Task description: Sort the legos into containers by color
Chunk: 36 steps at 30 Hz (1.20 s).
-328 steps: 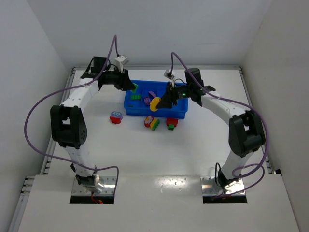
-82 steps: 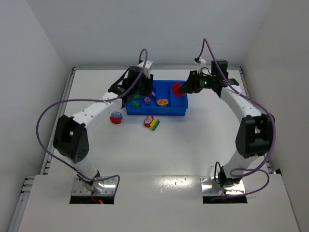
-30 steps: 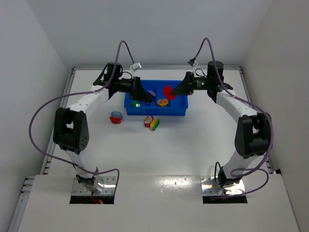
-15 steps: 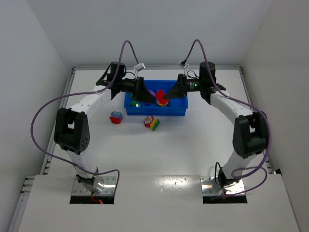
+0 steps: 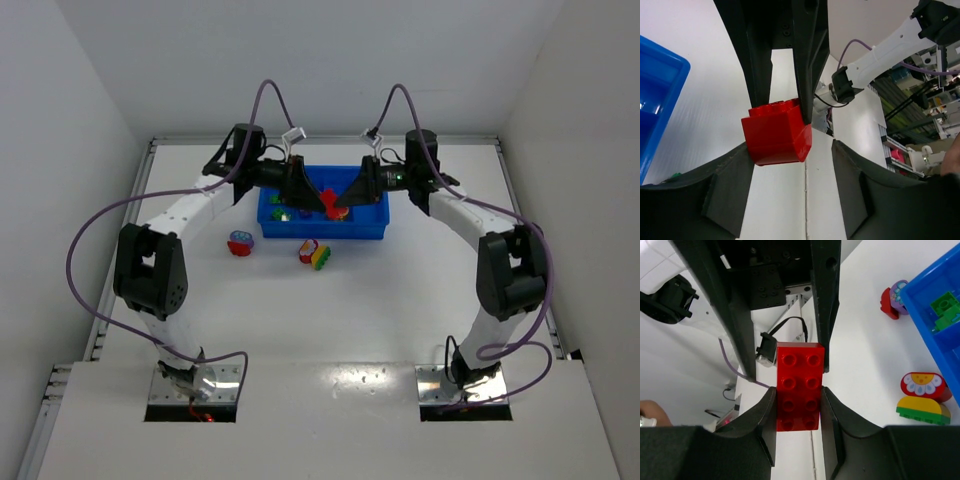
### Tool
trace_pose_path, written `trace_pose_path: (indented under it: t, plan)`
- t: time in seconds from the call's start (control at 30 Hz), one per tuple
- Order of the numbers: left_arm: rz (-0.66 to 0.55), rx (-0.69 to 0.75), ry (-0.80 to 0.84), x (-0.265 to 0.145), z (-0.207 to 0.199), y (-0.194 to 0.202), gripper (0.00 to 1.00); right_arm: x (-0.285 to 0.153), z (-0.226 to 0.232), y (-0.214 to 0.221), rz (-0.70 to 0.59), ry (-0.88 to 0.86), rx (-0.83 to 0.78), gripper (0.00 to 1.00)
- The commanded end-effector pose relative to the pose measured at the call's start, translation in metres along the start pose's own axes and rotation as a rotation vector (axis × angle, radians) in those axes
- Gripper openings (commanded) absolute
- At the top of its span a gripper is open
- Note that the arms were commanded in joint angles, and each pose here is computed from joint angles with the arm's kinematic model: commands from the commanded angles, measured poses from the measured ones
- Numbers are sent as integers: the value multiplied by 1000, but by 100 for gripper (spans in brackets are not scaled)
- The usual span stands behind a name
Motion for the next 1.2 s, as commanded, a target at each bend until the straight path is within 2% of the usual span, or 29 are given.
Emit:
trace_pose_path:
  t: [0.0,0.07,0.1,0.17,0.2,0.3,0.47,0.57,0.83,0.87,0.97,1.17]
  plan:
    - [-6,126,48,-1,-26,-14,61,8,9,-16,-7,-46,-106,1]
    - [-7,123,49,-1,-27,-15,53,8,9,-16,-7,-46,-115,1]
    - [-7,106,49,0,-24,-15,46,8,10,-19,-9,-47,-124,1]
    - [-10,103,51,1,-21,-16,38,8,10,-19,-9,-47,-124,1]
    - [-16,88,44,1,-22,-18,29,8,10,-19,-9,-47,-124,1]
    - [-16,69,44,2,-18,-14,18,5,6,-21,-24,-17,-132,1]
    - [-22,50,25,1,-16,-4,15,-14,-6,-24,-57,90,-146,0]
    - [-12,6,20,0,-13,15,15,-29,-11,-34,-91,169,-183,0]
    - [-59,-1,-47,-14,-16,32,15,-68,-39,-38,-95,380,-195,0]
    - [-65,5,-60,-14,-15,34,15,-73,-48,-37,-71,454,-246,0]
    - [-123,65,-170,-24,-17,25,15,-75,-65,-24,52,648,-272,0]
    - [-310,154,-506,-45,-18,0,15,-83,-88,-14,136,922,-290,2]
Point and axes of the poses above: each gripper's point midway between its finger pads, its own x axis out along the fingers, its own z axis along the line the jaws close on, y = z × x, the point moved 7 cm from there along -x, back along the fingers, and after that the axes turned 12 degrees about -x, right-handed, at the moved point
